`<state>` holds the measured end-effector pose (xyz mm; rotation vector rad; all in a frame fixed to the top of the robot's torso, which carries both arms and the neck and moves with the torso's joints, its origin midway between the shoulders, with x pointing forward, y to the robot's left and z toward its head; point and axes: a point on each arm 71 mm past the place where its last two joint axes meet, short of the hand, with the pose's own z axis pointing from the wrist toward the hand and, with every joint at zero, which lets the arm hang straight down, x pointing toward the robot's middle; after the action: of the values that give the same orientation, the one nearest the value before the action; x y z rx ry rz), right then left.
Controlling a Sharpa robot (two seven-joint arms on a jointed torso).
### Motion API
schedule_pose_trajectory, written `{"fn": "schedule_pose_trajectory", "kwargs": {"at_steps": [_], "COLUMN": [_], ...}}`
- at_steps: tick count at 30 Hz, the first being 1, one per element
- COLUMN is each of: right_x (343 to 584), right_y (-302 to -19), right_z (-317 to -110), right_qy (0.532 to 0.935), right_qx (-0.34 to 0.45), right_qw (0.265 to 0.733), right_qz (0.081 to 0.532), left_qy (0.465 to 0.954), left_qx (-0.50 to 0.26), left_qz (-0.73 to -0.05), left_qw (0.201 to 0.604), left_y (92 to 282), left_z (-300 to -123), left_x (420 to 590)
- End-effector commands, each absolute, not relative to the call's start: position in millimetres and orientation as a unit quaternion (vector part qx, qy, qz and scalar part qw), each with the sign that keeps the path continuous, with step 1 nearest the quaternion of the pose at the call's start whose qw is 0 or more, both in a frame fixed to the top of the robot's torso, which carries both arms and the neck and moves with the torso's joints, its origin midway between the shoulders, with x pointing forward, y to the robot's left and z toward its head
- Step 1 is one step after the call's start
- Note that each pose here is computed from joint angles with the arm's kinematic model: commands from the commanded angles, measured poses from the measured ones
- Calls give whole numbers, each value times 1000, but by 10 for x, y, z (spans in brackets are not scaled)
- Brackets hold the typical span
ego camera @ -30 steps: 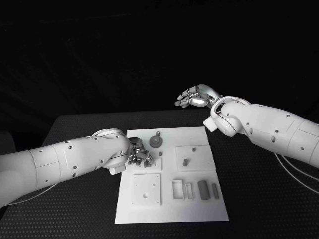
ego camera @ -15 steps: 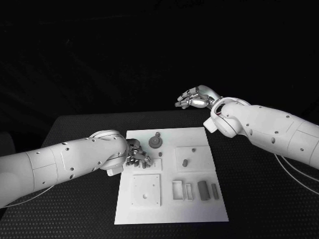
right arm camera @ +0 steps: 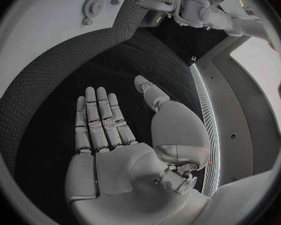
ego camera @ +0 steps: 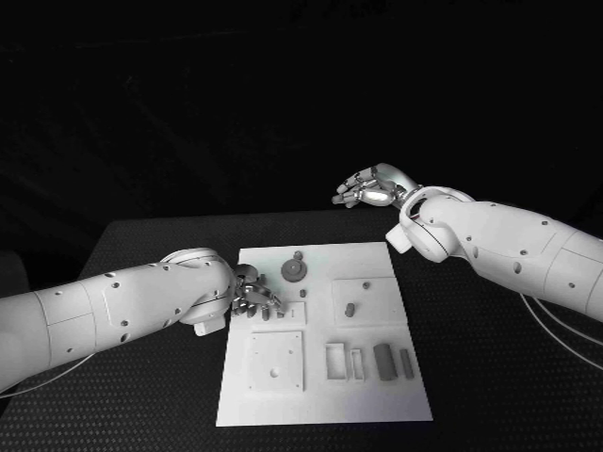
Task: Assemble the parts on the task board
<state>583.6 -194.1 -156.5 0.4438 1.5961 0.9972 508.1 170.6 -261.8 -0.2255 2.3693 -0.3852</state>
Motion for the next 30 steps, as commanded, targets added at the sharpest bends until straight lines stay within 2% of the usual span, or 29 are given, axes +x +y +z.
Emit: {"fn": "schedule_pose_trajectory", "kwargs": {"at_steps": [1, 8, 15, 30], "right_x": [5833, 5832, 5839, 5830], "right_y": [-1941, -1969, -2021, -2046], "right_z": [-1566, -1574, -1576, -1584], "right_qy": [679, 679, 679, 678], "right_qx": [184, 186, 189, 190], "right_qw": [568, 568, 571, 572], "right_qz": [427, 425, 421, 420], "left_qy": [916, 908, 894, 894], "left_qx": [-90, -109, -131, -107], "left_qz": [-159, -174, -179, -126], "left_qw": [358, 366, 390, 417], "left_y": [1686, 1758, 1926, 2058], "left_z": [-2588, -2438, -2200, -2204], "left_x": [5073, 5152, 5362, 5679]}}
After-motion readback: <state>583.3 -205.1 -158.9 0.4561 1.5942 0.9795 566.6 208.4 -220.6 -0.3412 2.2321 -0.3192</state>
